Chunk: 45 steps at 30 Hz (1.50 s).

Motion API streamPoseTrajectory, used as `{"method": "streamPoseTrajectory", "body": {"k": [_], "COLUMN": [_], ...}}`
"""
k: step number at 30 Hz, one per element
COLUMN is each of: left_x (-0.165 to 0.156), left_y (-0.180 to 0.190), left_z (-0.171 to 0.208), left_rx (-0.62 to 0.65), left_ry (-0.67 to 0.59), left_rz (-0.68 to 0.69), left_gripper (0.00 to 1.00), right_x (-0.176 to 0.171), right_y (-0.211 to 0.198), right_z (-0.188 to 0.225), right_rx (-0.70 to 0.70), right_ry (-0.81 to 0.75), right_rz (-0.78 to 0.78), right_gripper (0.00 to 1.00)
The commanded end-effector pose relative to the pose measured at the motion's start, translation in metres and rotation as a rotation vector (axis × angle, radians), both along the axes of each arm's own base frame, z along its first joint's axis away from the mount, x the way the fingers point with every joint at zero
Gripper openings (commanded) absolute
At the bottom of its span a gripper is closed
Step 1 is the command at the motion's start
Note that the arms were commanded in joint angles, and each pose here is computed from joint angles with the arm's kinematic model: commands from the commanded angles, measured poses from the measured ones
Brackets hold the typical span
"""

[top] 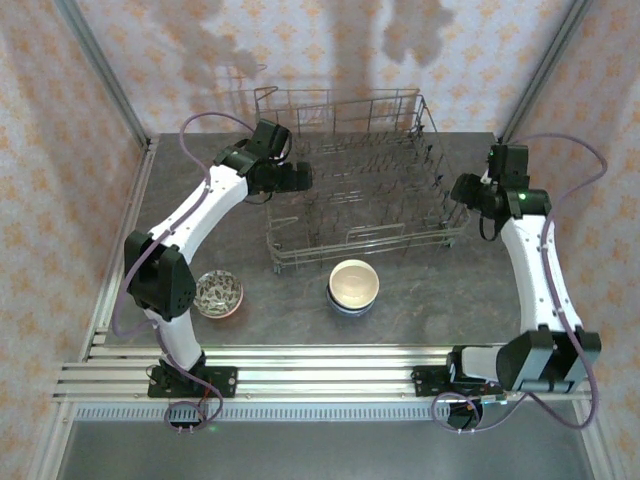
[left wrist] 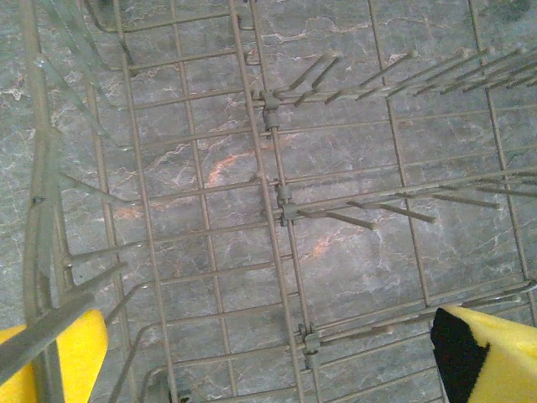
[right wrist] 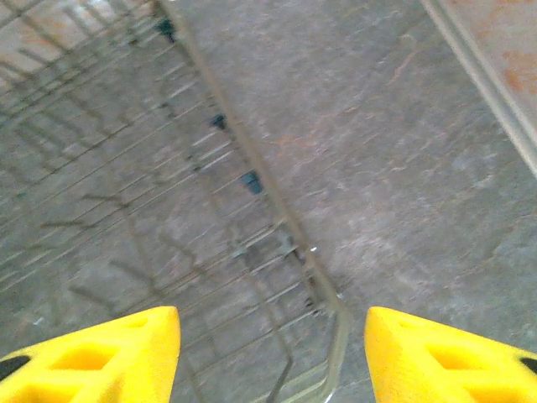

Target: Load the bowls into the dish rack

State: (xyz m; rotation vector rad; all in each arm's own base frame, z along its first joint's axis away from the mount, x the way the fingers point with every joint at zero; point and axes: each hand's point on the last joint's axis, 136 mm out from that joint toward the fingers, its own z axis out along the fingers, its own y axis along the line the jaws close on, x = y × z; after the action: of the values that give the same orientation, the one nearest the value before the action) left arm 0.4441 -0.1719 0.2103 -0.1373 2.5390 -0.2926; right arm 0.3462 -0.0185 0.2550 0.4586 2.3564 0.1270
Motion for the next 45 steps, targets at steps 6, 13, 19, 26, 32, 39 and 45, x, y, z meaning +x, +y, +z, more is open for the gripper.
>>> {"method": "streamPoseTrajectory", "body": {"k": [6, 13, 19, 26, 32, 39, 45], "left_x": [-0.024, -0.056, -0.078, -0.099, -0.108, -0.112, -0.113], "left_y": [0.014, 0.034, 0.047, 0.068, 0.083, 0.089, 0.092], "left_z": [0.059, 0.063, 0.055, 0.042, 0.031, 0.026, 0.027], "left_rx": [0.045, 0.029, 0.033, 0.033, -0.002, 0.001, 0.001], "left_ry": [-0.145, -0.183, -0.184, -0.161, -0.14, -0.131, -0.137], "left_rz": [-0.04, -0.004, 0.005, 0.035, 0.084, 0.098, 0.103], "left_gripper": [0.99, 0.99, 0.99, 0.99, 0.99, 0.99, 0.99], "right_x": [-0.079, -0.115, -0.121, -0.119, -0.121, -0.119, -0.121], "right_y": [0.064, 0.097, 0.126, 0.151, 0.16, 0.17, 0.184], "right_z": [-0.029, -0.057, -0.086, -0.102, -0.109, -0.118, -0.123], "right_rx": [0.114, 0.172, 0.166, 0.154, 0.152, 0.167, 0.134], "right_ry": [0.103, 0.158, 0.219, 0.252, 0.266, 0.285, 0.276], "right_rz": [0.217, 0.303, 0.396, 0.481, 0.513, 0.531, 0.575], "right_gripper": [0.59, 0.52, 0.49, 0.49, 0.49, 0.47, 0.45]}}
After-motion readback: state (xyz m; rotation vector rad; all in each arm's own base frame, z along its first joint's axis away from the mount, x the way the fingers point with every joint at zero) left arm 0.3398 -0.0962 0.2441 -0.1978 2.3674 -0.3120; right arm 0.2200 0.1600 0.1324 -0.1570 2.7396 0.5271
